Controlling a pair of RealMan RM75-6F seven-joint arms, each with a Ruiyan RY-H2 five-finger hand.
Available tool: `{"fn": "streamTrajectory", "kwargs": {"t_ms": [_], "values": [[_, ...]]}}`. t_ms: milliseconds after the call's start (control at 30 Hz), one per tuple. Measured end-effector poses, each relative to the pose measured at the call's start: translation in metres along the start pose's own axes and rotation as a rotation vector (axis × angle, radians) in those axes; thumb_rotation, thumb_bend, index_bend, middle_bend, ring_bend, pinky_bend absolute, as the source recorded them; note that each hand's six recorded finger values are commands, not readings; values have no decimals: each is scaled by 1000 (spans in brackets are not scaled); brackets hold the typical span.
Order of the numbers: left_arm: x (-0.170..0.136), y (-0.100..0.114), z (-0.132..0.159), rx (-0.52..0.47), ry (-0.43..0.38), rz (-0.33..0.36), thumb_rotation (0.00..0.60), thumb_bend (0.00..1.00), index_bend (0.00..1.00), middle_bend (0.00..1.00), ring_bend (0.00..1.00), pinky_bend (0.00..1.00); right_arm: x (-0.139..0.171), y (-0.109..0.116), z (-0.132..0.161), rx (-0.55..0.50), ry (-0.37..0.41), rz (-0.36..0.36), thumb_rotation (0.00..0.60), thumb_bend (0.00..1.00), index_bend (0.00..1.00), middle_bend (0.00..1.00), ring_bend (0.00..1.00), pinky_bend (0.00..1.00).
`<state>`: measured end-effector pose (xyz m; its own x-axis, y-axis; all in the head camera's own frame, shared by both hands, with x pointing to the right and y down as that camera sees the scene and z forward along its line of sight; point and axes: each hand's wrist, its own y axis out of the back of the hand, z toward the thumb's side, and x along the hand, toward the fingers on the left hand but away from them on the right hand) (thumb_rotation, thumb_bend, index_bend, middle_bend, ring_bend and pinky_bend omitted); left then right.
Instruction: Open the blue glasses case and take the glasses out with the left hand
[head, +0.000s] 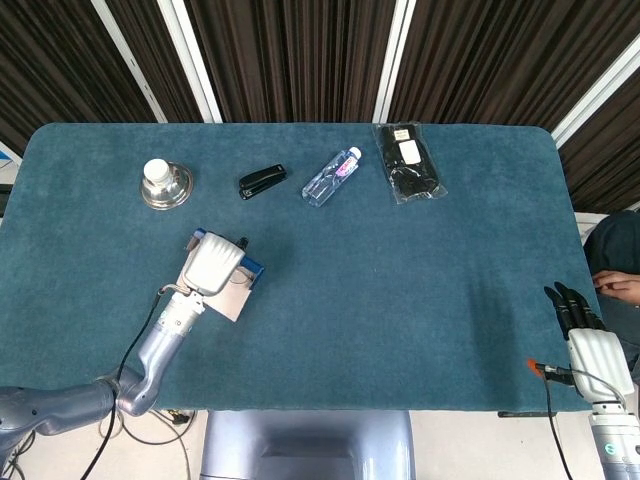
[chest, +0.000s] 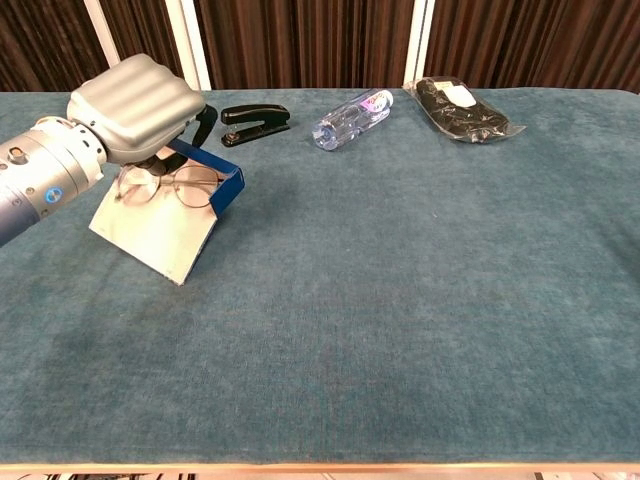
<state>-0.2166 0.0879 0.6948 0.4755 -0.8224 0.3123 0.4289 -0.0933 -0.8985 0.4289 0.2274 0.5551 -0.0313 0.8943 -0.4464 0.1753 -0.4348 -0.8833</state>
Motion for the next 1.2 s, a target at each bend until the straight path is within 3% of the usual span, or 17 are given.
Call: {"fn": "streamTrajectory", "kwargs": {"t_ms": [667,767,1000,1200], "values": [[7,-11,-6,-28,83,-94,600,462,545,921,836,911,1,0,0,-1,2,1,600,141,0,0,0,232],[12,-13,-7,-35,107,-108,600,427,507,918,836,911,1,0,0,-2,2,2,600,141,0,0,0,232],[18,-18,-13,-30,143,-128,600,269,284,914,833,911,1,0,0,-2,3,0,600,141,0,0,0,232],[14,-23,-21,-23,159,-143,600,215,255,909,827,911,1,0,0,1,6,-1,600,141,0,0,0,232]]}}
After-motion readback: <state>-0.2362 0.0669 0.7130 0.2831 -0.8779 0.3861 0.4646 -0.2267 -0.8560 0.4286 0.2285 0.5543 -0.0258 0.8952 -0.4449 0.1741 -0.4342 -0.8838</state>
